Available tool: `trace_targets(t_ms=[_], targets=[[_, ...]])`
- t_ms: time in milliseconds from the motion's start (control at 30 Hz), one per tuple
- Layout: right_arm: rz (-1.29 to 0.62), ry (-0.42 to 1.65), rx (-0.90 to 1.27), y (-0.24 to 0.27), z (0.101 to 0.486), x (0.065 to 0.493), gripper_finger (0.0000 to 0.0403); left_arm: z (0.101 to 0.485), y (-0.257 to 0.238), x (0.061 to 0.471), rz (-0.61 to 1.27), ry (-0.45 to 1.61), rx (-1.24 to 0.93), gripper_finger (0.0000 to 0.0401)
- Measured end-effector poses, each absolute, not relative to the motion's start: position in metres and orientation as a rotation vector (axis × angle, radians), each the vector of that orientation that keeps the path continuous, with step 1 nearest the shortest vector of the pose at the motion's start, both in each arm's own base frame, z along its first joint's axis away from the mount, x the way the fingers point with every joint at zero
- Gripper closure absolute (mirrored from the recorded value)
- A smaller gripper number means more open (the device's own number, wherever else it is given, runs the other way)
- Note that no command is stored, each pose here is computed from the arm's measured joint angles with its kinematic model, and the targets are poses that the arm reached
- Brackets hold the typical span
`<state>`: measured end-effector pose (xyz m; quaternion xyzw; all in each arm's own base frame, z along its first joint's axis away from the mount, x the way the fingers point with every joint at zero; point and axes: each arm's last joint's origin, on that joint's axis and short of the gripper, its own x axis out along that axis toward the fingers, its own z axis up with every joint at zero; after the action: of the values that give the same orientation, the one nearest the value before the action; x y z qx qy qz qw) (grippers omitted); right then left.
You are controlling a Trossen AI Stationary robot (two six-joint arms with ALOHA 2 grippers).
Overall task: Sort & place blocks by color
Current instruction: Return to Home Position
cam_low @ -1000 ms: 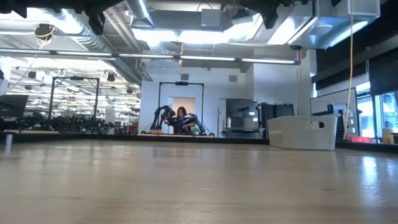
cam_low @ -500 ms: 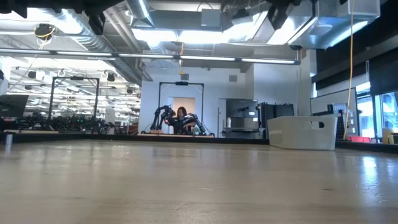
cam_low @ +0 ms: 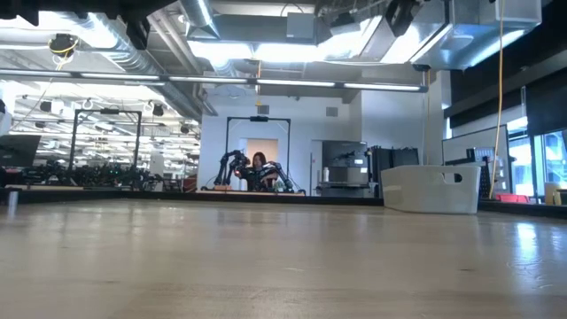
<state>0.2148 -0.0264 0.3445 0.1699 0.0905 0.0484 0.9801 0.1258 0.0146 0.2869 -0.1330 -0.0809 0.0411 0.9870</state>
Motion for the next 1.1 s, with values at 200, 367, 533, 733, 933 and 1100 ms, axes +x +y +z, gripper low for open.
trace_targets(t_ms=[200, 367, 533, 733, 933, 1100], targets=[[0.154, 0.206, 0.320, -0.024, 0.341, 0.209, 0.0402, 0.287, 0.015, 0.126, 0.086, -0.163, -0.267, 0.0401], [0.146, 0.169, 0.351, -0.021, 0.319, 0.182, 0.0402, 0.288, 0.014, 0.126, 0.078, -0.170, -0.267, 0.0401], [0.155, 0.048, 0.395, -0.015, 0.291, 0.147, 0.0402, 0.288, 0.014, 0.126, 0.077, -0.168, -0.266, 0.0401], [0.099, -0.072, 0.483, -0.013, 0.260, 0.120, 0.0403, 0.287, 0.015, 0.126, 0.079, -0.158, -0.267, 0.0401], [0.105, -0.143, 0.522, -0.011, 0.245, 0.108, 0.0403, 0.281, 0.015, 0.126, 0.092, -0.101, -0.272, 0.0401], [0.107, -0.176, 0.528, -0.011, 0.246, 0.103, 0.0403, 0.280, 0.015, 0.127, 0.095, -0.090, -0.273, 0.0401]])
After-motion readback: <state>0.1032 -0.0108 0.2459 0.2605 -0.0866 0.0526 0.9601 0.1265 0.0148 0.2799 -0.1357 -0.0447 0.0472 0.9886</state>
